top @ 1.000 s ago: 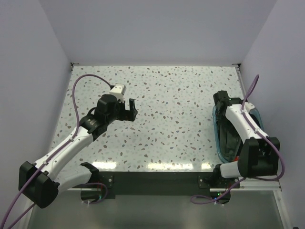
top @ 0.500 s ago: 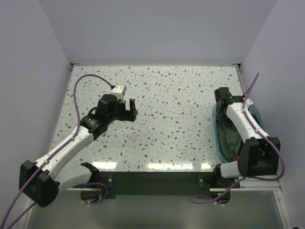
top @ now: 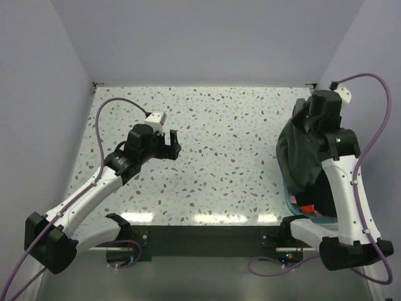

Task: Fold and stack the t-shirts
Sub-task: Grab the tshirt from the pile, then move the tshirt to the center of the board, then flatten the tshirt out

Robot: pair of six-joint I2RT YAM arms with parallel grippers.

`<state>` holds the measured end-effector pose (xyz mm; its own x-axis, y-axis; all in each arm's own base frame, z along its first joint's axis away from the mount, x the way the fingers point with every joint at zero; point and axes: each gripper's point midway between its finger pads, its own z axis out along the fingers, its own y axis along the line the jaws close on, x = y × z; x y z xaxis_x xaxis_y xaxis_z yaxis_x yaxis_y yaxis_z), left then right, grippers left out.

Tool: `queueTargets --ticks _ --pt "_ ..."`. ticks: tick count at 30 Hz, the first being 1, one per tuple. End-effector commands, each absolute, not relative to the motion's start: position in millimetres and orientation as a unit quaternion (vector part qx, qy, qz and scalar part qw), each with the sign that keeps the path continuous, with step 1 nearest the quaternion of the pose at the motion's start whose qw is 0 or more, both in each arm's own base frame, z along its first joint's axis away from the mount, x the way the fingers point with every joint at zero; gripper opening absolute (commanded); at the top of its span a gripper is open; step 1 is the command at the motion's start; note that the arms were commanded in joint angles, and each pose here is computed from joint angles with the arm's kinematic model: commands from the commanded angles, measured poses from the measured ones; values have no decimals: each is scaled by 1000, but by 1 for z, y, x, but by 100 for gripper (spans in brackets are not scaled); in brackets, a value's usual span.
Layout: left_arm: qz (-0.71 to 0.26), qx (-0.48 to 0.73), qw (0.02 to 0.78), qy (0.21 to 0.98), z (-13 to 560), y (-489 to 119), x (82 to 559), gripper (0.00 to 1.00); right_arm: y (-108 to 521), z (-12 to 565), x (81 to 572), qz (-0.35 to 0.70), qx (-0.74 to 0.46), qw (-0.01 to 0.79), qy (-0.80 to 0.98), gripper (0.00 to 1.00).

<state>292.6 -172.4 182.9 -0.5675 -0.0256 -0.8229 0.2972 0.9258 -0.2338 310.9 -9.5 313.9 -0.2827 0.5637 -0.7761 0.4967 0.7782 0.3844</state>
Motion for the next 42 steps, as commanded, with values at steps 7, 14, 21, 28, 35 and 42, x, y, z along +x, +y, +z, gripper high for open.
queueTargets --ticks 7,14,21,28,35,42 --pt "-197 46 526 826 247 -168 299 93 176 488 345 212 53 630 745 0" --pt "-192 9 563 804 286 -154 297 95 274 553 319 266 -50 670 691 0" --pt "-169 -18 584 793 306 -138 297 97 262 549 331 206 -37 694 689 0" --pt "-150 -41 543 825 271 -138 302 97 185 363 401 128 58 557 818 72" --pt "-120 -136 477 860 201 -121 288 88 134 212 391 72 104 419 899 82" --pt "-85 -218 405 884 136 -101 257 71 217 185 363 79 -8 403 912 81"
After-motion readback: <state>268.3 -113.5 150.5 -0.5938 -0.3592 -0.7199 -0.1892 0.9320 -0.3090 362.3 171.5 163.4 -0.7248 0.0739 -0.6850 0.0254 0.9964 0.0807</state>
